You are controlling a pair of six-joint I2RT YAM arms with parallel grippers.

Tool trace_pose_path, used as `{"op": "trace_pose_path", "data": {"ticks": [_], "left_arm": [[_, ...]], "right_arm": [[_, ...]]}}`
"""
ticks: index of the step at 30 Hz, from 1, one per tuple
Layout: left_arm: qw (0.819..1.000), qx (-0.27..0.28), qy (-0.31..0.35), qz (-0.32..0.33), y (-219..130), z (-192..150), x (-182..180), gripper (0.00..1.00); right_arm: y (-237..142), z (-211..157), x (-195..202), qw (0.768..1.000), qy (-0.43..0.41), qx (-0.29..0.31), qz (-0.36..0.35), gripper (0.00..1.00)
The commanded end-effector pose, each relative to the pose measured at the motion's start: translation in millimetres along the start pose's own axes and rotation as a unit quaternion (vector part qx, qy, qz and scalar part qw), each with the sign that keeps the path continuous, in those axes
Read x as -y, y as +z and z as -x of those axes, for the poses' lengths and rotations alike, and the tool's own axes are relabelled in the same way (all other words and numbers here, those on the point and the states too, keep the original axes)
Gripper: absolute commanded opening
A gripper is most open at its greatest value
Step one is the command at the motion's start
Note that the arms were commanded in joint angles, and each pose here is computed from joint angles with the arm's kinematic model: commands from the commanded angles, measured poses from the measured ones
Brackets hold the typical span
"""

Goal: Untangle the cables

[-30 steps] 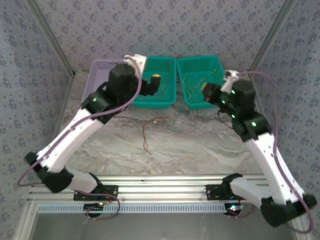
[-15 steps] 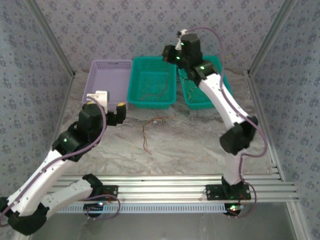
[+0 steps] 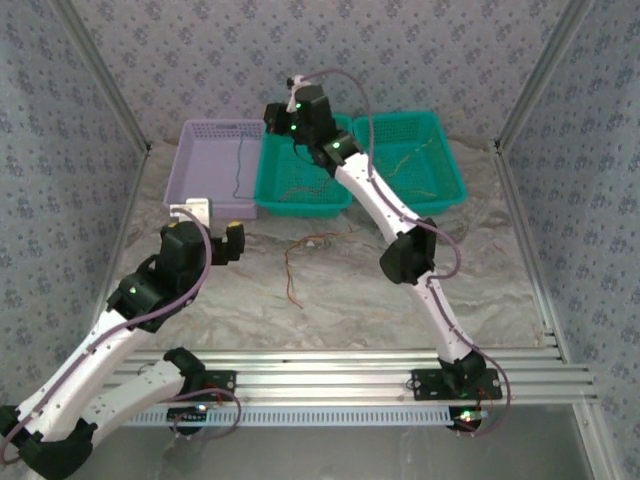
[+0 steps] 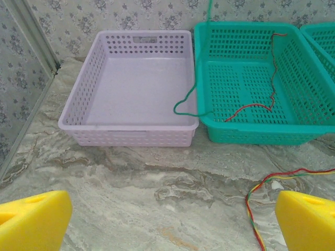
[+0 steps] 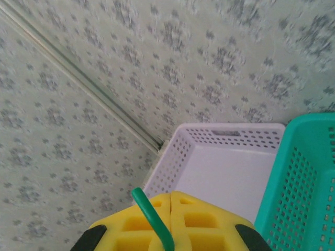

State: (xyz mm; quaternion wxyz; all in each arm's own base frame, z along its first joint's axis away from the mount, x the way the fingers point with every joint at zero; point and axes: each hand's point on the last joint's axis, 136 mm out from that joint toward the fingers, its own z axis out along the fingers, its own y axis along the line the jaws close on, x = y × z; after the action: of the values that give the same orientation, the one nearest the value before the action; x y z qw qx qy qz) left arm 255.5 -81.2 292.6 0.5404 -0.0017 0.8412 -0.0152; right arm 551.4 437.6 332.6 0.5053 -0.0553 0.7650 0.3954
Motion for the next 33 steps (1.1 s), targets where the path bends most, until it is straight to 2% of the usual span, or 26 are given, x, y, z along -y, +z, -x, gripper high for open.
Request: {"op": "trace_pose_path", "data": {"ticks": [1,8,10,14,18,27,29,31,33], "left_arm": [[1.000,0.008,-0.012,0.005,-4,3,-5,1.00],[1.000,0.011,-0.013,0.006,-6,3,-8,1.00],[1.000,0.006,-0.012,-0.005,-5,1,-4,1.00],[1.000,0.002,-0.015,-0.012,-5,1,-1,1.00],[1.000,0.001,-0.016,-0.013,-5,0,-2,1.00],[1.000,-0.005,-0.015,-0.018,-2,-1,0,1.00],[1.000,-0.008,-0.018,-0.020,-1,-2,0,1.00],[0.999,-0.010,-0.022,-0.021,1,-2,-1,1.00],[0.999,-0.013,-0.023,-0.021,2,-3,-1,1.00]], "right_arm": [[16,-10,-12,0.999,-0.031,0.029,0.012,0.00],[23,-1,-12,0.997,-0.012,0.070,0.017,0.00],[28,-11,-11,0.997,-0.024,0.067,0.010,0.00],[43,-56,9,0.999,-0.034,0.017,-0.022,0.00],[56,-92,31,0.998,-0.031,-0.007,-0.057,0.00],[68,-135,60,0.995,-0.020,-0.051,-0.085,0.00],[69,-142,66,0.994,-0.021,-0.060,-0.090,0.04],[68,-145,67,0.994,-0.018,-0.068,-0.089,0.13],[67,-144,64,0.994,-0.021,-0.070,-0.084,0.15]]}}
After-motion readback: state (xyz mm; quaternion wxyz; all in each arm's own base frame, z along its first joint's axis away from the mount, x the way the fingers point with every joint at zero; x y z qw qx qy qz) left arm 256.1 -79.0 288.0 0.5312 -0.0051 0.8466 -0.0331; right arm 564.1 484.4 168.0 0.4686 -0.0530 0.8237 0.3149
